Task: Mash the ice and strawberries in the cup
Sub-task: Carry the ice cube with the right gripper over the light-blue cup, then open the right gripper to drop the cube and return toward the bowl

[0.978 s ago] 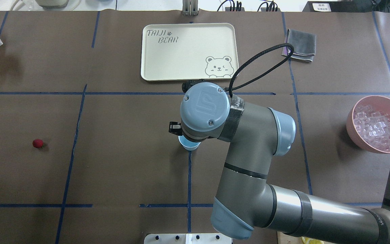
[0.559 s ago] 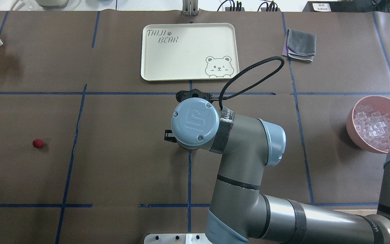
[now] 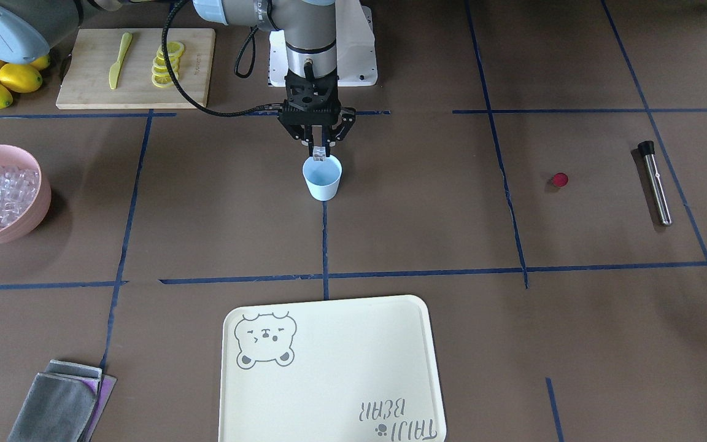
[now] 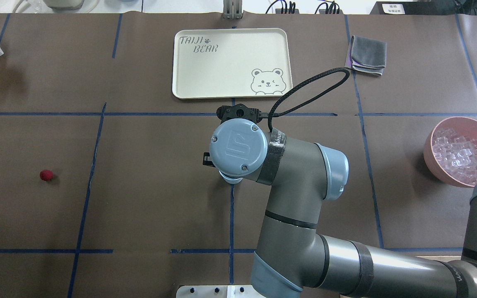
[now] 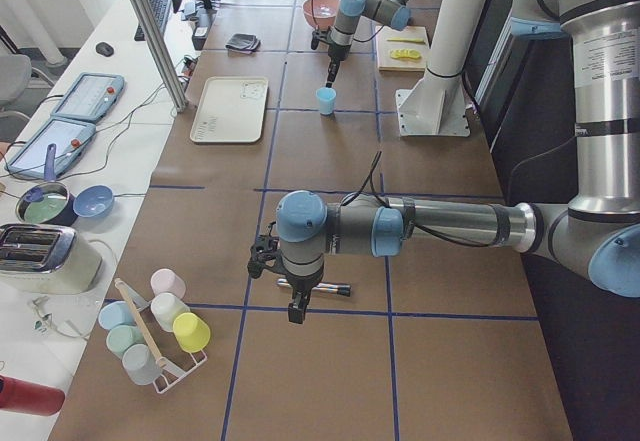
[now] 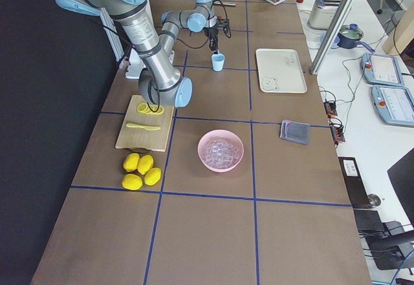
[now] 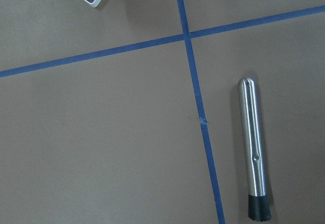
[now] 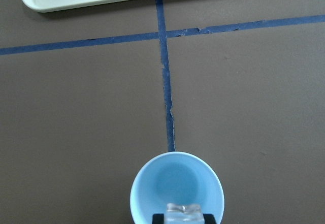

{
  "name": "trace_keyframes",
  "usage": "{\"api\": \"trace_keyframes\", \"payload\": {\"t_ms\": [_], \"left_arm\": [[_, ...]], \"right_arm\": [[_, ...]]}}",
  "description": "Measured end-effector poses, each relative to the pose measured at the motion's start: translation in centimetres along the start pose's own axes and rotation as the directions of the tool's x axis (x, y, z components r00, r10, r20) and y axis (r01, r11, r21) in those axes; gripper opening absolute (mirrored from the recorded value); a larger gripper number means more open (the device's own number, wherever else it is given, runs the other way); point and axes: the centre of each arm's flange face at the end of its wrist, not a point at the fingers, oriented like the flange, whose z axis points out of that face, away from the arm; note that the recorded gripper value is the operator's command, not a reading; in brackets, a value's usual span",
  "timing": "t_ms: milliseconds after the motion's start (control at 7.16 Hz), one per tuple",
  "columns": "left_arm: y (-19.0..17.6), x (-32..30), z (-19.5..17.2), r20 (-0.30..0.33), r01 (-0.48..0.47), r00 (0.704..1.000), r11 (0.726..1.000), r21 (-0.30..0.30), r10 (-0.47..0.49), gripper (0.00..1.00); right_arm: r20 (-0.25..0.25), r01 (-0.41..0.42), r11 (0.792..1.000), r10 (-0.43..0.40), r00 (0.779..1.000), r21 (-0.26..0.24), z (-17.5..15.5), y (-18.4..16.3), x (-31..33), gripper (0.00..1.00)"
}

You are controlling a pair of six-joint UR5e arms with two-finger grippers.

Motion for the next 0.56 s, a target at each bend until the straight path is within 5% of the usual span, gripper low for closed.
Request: {"api": "trace_keyframes", "payload": {"t_ms": [559], "left_arm": [[-0.04, 0.06, -0.07, 0.0, -0.002, 1.0, 1.0, 0.002, 0.002, 1.0]], "right_arm": [[0.015, 0.002, 1.0, -0.002, 1.0, 0.009, -0.2, -0.64, 0.02, 0.98]]}}
